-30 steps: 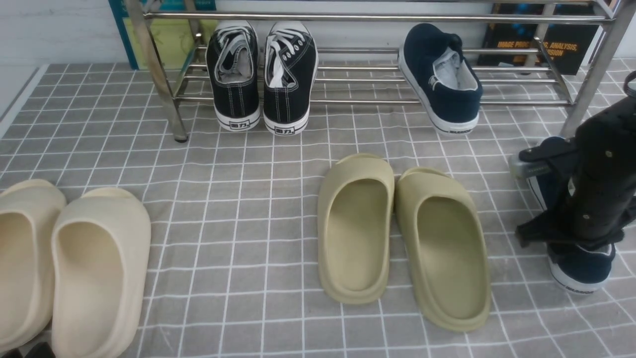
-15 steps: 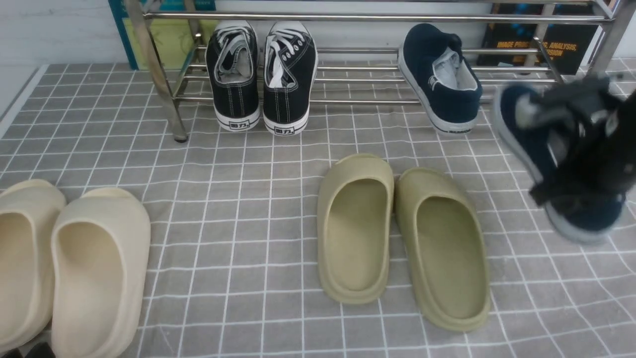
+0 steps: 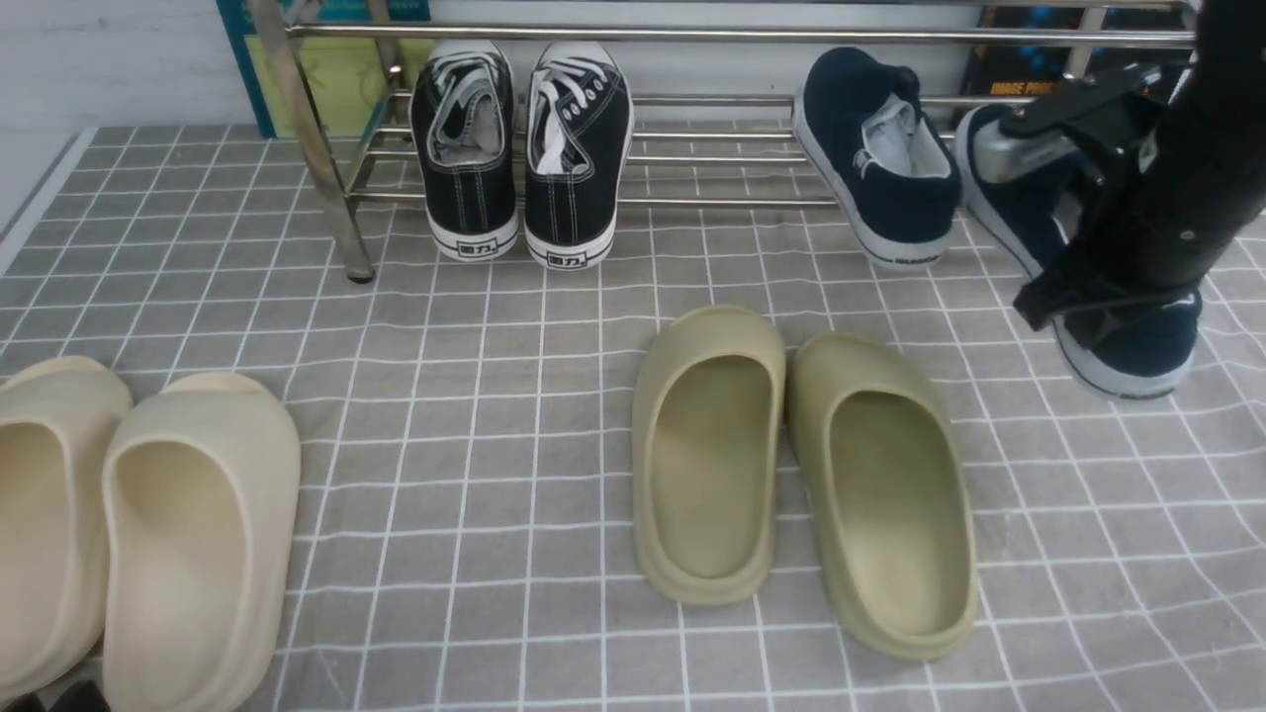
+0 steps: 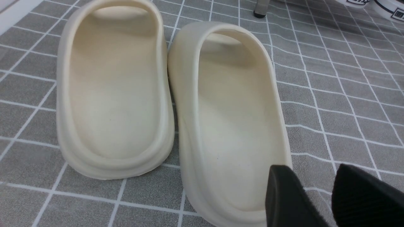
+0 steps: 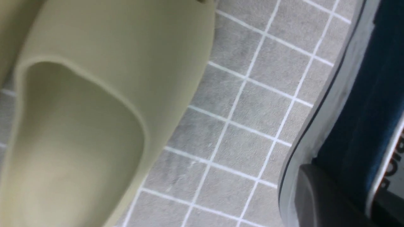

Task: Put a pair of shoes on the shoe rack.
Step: Use the right arm to put a shoe into the shoe rack

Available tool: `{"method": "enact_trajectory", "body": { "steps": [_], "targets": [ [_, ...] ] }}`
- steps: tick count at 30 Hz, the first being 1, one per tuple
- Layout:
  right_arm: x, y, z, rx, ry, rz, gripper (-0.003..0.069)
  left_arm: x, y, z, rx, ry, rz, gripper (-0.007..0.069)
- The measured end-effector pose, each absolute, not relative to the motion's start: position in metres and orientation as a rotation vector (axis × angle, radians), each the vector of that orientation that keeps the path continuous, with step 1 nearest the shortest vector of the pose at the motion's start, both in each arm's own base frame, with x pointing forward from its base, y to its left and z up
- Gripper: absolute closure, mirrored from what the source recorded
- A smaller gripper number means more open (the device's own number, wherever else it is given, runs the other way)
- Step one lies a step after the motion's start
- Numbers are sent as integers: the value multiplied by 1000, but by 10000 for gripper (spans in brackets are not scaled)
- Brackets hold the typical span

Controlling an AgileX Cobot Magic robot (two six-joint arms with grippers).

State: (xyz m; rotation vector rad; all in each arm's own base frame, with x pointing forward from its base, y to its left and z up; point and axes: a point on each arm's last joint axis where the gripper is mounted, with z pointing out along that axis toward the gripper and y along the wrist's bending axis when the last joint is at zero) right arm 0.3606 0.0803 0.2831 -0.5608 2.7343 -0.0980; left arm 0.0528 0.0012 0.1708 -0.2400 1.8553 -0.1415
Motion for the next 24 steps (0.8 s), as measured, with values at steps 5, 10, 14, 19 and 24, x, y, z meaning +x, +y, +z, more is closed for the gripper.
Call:
{"method": "enact_trajectory", "body": {
  "steps": [5, 10, 14, 19, 24],
  "targets": [
    [387, 82, 270, -616, 2656, -188, 622, 53, 1, 171, -240, 1855, -142, 387],
    [415, 85, 267, -638, 2586, -234, 622, 53, 1, 171, -240, 1855, -142, 387],
    [440, 91, 265, -633, 2554, -244, 622, 53, 1, 171, -240, 1855, -142, 387],
    [468, 96, 258, -630, 2504, -267, 622, 53, 1, 171, -240, 1855, -142, 387],
    [481, 94, 249, -627, 2499, -287, 616, 53, 1, 171, -240, 1855, -142, 387]
  ]
}}
